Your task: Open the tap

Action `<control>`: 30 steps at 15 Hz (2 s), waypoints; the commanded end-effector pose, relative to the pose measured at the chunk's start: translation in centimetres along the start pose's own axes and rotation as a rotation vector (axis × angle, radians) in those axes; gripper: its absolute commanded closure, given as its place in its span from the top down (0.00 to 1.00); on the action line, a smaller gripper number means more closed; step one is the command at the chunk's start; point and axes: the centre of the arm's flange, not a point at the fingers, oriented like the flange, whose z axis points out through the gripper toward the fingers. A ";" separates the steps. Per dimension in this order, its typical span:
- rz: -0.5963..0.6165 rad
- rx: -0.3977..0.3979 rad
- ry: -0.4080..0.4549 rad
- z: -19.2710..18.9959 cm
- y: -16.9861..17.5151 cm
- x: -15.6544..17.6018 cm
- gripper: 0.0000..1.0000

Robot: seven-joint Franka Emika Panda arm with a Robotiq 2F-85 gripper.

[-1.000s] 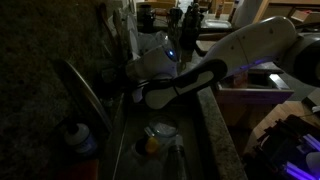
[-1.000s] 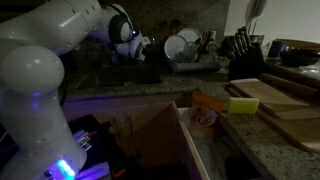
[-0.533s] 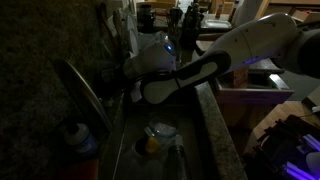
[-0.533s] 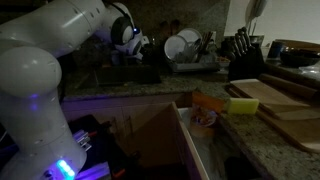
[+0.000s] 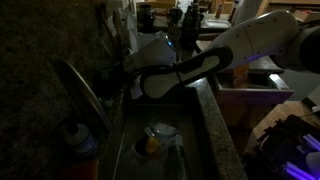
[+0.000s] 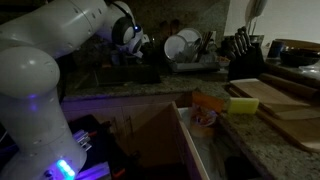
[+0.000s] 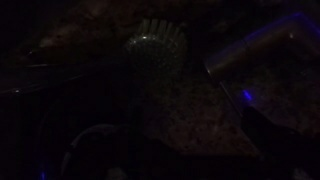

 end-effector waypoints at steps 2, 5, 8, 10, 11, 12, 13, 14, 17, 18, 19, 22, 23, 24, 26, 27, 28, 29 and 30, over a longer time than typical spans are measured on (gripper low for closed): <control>-0.069 0.013 0.064 -1.1 -1.2 0.2 1.00; -0.093 -0.002 0.135 -1.4 -1.5 0.8 1.00; -0.098 0.004 0.181 -1.7 -1.6 1.2 1.00; -0.098 0.014 0.192 -1.7 -1.9 1.4 1.00; -0.102 0.021 0.194 -1.7 -2.2 1.4 1.00; -0.092 0.035 0.184 -1.6 -2.6 1.5 1.00; -0.066 0.064 0.165 -1.7 -3.0 1.6 1.00; -0.045 0.076 0.144 -1.7 -3.6 1.6 1.00; -0.023 0.045 0.092 -1.6 -4.2 1.0 1.00; -0.019 0.025 0.076 -1.5 -3.7 0.6 1.00; -0.017 0.022 0.063 -1.5 -3.1 0.2 1.00; -0.025 -0.047 0.037 -1.2 -0.9 -1.1 1.00; -0.023 -0.054 0.034 -1.1 -0.2 -1.4 1.00; -0.026 -0.067 0.030 -0.9 0.0 -1.8 1.00; -0.042 -0.071 0.029 -0.7 0.2 -2.3 1.00; -0.054 -0.074 0.039 -0.7 0.3 -2.5 1.00; -0.065 -0.076 0.048 -0.7 0.3 -2.6 1.00; -0.068 -0.071 0.042 -0.7 0.2 -2.7 1.00; -0.065 -0.076 0.032 -0.7 0.1 -2.8 1.00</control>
